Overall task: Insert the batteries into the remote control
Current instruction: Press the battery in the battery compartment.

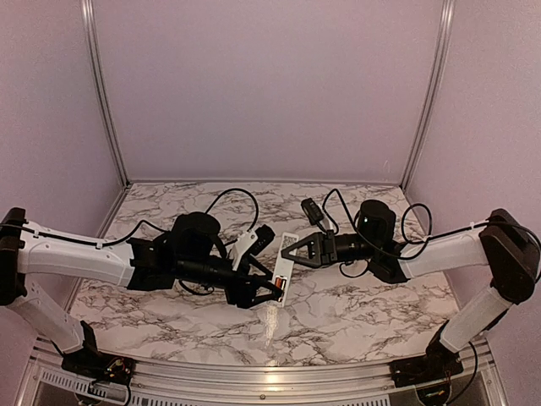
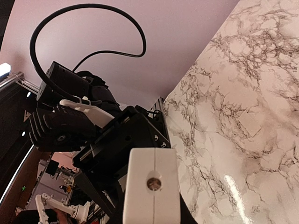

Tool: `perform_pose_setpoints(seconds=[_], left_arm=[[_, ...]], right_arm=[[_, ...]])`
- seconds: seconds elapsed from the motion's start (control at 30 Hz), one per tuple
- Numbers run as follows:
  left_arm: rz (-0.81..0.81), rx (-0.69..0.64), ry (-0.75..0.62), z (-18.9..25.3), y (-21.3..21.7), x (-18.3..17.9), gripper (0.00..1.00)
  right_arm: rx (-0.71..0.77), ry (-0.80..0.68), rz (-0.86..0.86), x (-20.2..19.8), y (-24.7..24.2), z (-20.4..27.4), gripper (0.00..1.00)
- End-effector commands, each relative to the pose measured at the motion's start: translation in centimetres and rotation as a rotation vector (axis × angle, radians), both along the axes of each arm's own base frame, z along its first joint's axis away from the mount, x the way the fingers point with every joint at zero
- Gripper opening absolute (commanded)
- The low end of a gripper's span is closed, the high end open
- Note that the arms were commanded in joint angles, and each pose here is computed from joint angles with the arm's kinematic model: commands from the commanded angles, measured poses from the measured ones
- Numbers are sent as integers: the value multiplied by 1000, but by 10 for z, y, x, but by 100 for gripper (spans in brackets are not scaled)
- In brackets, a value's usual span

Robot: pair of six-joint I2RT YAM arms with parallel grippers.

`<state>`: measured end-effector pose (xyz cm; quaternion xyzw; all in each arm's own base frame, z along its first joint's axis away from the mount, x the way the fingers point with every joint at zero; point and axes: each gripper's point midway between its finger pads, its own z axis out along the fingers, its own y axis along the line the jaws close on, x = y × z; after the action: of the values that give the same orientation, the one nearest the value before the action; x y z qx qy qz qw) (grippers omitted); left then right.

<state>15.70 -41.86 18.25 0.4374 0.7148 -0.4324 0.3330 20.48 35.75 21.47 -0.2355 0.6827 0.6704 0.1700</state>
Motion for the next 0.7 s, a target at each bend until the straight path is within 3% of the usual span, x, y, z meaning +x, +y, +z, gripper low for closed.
perform_pose_setpoints(seconds=[0.0,0.33,0.53,0.67], left_arm=[[-25,-39,-6,13,-11,2,65],[-48,-3,14,-1,-14,0,61],[-22,15,14,-8,-15,5,42],[-9,19,17,-10,-15,10,35]], right_arm=[[45,-63,4,0,4,24,0],[50,-60,8,-1,4,26,0],[55,-57,13,-2,3,28,0],[68,-45,22,-4,3,29,0]])
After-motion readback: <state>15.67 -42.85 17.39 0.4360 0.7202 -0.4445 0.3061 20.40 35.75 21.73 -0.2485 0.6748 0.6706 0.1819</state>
